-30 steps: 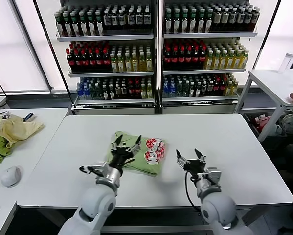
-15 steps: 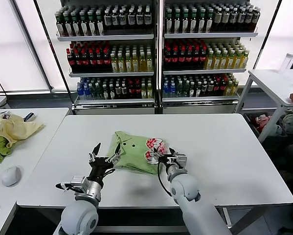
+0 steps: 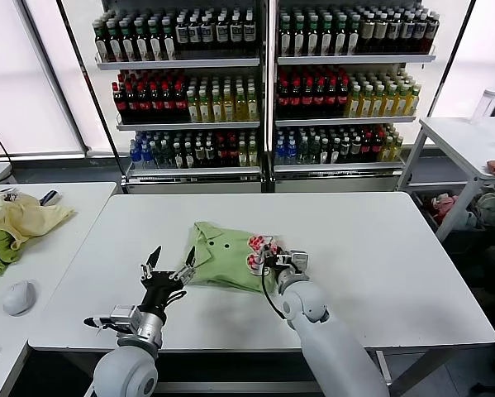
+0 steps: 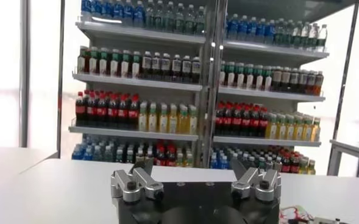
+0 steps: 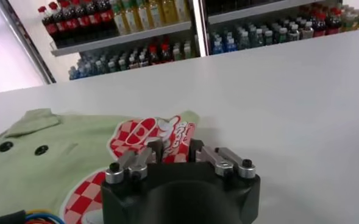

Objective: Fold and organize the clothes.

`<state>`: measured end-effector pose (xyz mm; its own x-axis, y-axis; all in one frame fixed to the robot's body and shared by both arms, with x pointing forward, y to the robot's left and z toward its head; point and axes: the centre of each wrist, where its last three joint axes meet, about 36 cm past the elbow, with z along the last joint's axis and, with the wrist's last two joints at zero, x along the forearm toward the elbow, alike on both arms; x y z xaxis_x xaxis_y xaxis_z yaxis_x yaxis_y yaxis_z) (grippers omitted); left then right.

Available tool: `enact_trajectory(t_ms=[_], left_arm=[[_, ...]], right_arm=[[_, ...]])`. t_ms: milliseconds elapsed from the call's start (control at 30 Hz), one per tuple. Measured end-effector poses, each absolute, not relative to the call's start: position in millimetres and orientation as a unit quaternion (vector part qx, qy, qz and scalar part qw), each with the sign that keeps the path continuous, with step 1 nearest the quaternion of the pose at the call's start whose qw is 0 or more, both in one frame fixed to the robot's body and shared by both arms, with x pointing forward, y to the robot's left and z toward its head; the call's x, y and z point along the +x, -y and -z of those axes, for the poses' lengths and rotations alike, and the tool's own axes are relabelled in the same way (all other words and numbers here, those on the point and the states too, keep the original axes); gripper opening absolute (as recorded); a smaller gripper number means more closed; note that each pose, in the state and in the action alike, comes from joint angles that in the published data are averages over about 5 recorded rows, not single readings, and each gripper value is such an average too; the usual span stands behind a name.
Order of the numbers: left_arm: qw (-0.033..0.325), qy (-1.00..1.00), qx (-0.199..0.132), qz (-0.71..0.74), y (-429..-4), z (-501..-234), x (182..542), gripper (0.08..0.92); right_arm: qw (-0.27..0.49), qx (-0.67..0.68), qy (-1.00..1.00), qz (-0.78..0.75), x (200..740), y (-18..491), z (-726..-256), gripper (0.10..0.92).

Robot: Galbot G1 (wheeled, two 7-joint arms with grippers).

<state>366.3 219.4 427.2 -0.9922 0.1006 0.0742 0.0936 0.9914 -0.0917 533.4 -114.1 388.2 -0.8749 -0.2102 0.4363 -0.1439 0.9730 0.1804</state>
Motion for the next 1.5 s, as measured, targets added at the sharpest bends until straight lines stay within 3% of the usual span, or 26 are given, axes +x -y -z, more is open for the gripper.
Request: enact_trajectory(t_ms=[200, 600, 933, 1333, 1500], left_arm=[[0.041, 0.997, -0.048, -0.041, -221, -426, 365, 0.823], [0.045, 0.997, -0.059, -0.032, -218, -426, 363, 0.823], [0.047, 0.996, -0.068, -0.024, -213, -426, 361, 0.823], [0.042, 0.996, -0.080, -0.019, -207, -430, 348, 0.823], [0.039, 0.996, -0.080, -0.018, -207, -432, 344, 0.823]], right_arm=[[0.228, 0.098, 0.969, 0.023, 552, 135, -390, 0.185], [0.167, 0.113, 0.973, -0.108, 600, 207, -407, 0.190], [0.095, 0.103, 0.977, -0.160, 586, 252, -400, 0.449], [0.039, 0.066, 0.990, -0.121, 488, 278, -397, 0.783], [0.028, 0.053, 0.994, -0.092, 439, 287, -404, 0.821]])
